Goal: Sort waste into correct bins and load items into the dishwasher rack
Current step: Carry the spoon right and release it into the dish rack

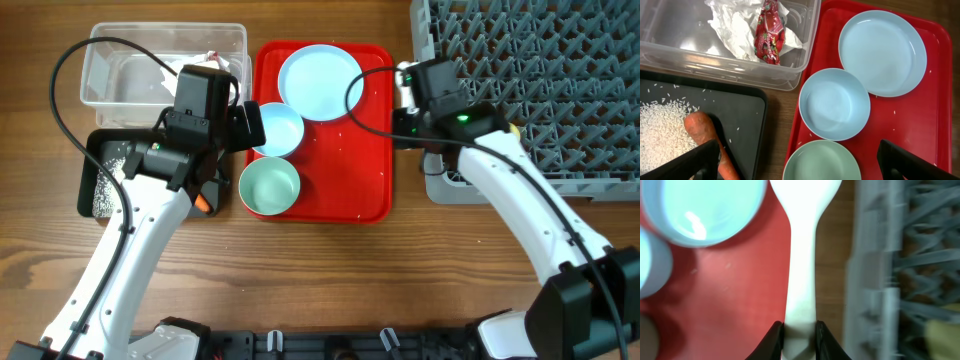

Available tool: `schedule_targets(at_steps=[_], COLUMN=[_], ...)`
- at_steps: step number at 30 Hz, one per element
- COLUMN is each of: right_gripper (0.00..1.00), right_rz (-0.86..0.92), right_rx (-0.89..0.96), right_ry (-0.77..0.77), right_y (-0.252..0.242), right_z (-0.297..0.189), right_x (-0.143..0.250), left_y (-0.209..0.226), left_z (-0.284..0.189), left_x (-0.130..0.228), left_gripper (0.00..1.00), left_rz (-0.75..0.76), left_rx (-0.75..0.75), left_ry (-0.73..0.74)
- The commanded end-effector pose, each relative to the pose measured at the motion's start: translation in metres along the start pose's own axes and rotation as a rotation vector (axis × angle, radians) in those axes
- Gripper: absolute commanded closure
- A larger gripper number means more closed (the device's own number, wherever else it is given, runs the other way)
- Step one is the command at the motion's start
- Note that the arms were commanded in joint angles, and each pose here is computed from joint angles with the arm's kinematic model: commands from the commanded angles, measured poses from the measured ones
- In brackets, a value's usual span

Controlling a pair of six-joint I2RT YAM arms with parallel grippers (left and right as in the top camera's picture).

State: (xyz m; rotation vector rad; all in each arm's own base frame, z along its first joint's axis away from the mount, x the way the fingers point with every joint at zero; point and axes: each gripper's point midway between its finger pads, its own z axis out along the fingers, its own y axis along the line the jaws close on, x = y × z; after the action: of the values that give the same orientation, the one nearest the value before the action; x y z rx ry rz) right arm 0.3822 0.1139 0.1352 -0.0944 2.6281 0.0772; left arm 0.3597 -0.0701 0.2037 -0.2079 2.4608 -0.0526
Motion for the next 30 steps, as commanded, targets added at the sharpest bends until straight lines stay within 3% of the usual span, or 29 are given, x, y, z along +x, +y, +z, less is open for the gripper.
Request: schedule_targets(at_steps=[1, 6, 11, 12, 14, 16, 18, 19, 21, 23, 27, 30], right_gripper=[0.95, 0.96, 0.94, 0.91, 0.7, 0.6, 0.4, 0.36, 0.3, 0.25, 0.23, 0.23], right_rz=[0.005, 0.072, -0.001, -0.009, -0.012, -0.012, -0.011, -0.011, -0.011, -0.026, -0.055, -0.041], right_rx=[0.115, 0.196, 0.086, 0.086, 0.086, 0.086, 0.086, 0.086, 0.038, -0.151, -0.427, -0.483], right_ry=[-0.04, -0.026, -0.002, 0.002, 0.016, 0.023, 0.018, 0.015, 0.005, -0.029, -0.126, -0.179], right_y=[-0.048, -0.096, -0.093, -0.093, -0.093, -0.094, -0.094, -0.093, -0.085, -0.052, 0.007, 0.042], right_z=[-0.005, 0.003, 0.013, 0.015, 0.02, 0.022, 0.022, 0.022, 0.022, 0.015, -0.013, -0.019], right_x=[-0.014, -0.015, -0.013, -0.013, -0.01, -0.009, -0.01, -0.011, -0.014, -0.025, -0.057, -0.07], left_y=[0.003, 0.003, 0.003, 0.003, 0.003, 0.003, 0.003, 0.003, 0.003, 0.003, 0.0, -0.002], left_z=[0.0, 0.0, 0.0, 0.0, 0.0, 0.0, 0.0, 0.0, 0.0, 0.0, 0.0, -0.001], left_x=[-0.004, -0.004, -0.004, -0.004, -0.004, -0.004, -0.004, -0.004, -0.004, -0.004, -0.012, -0.02], left_gripper=[0.0, 0.0, 0.0, 0.0, 0.0, 0.0, 0.0, 0.0, 0.0, 0.0, 0.0, 0.0], left_rz=[-0.007, -0.007, -0.007, -0.007, -0.007, -0.007, -0.007, -0.007, -0.007, -0.007, -0.014, -0.026], left_rx=[-0.017, -0.017, -0.017, -0.016, -0.017, -0.017, -0.017, -0.017, -0.017, -0.017, -0.004, 0.008], left_ry=[-0.009, -0.009, -0.009, -0.009, -0.009, -0.009, -0.009, -0.009, -0.009, -0.009, -0.04, -0.074])
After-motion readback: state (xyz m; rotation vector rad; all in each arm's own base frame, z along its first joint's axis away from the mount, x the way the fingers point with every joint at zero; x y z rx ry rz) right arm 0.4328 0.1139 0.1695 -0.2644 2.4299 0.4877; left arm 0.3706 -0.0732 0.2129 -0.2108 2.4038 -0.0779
